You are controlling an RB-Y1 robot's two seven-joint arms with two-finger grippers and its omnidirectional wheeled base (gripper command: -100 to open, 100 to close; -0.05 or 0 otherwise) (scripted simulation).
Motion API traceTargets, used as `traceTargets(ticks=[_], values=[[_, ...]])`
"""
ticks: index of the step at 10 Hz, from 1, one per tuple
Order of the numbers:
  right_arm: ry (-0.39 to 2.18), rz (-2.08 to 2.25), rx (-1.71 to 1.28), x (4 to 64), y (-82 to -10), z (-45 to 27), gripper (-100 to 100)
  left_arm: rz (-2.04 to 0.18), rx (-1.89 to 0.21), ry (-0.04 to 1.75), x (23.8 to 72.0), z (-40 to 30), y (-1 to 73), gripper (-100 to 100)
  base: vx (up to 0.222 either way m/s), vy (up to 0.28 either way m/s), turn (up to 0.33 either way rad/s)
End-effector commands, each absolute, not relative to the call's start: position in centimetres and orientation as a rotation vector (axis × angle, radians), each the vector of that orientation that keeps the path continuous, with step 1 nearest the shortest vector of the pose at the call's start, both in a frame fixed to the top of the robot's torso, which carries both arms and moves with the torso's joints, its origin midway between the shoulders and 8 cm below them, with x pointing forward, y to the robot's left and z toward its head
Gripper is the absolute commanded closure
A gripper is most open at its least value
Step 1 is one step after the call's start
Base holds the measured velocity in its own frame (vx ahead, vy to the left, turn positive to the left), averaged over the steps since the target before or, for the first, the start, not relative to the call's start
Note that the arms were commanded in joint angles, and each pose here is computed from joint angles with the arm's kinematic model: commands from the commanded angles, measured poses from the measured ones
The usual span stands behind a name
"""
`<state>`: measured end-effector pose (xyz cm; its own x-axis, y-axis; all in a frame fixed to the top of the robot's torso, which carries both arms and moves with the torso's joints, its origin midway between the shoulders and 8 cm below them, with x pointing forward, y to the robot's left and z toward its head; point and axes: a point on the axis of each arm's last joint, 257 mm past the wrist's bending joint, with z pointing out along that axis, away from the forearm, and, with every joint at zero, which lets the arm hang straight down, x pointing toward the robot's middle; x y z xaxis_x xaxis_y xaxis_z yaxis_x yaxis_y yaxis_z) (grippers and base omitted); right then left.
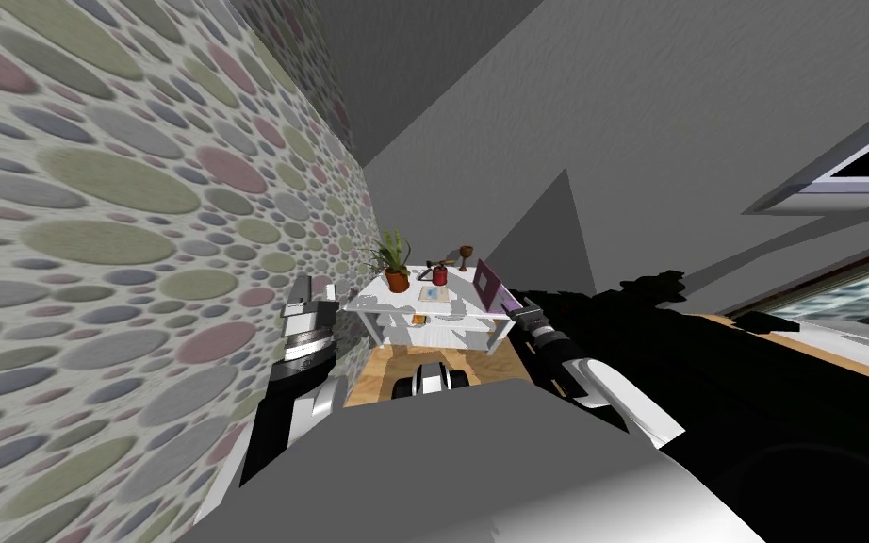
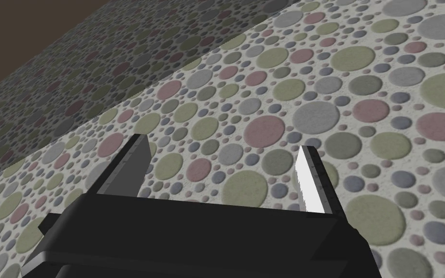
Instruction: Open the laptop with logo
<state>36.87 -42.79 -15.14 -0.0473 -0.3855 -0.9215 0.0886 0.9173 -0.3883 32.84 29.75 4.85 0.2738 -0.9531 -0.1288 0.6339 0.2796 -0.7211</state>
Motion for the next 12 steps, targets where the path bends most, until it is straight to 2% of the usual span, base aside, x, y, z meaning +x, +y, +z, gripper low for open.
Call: traceTargets(ticks=[1, 12], values=[[1.587, -0.507, -0.308, 36.6, -44.6, -15.2, -100, -1.161, -0.612, 0.624, 32.8, 4.8, 29.7, 0, 0.050, 0.055, 0.026], [1.557, -0.970, -0.615, 35.6, -51.5, -13.6, -100, -1.161, -0.612, 0.624, 32.8, 4.8, 29.7, 0, 0.050, 0.048, 0.057]])
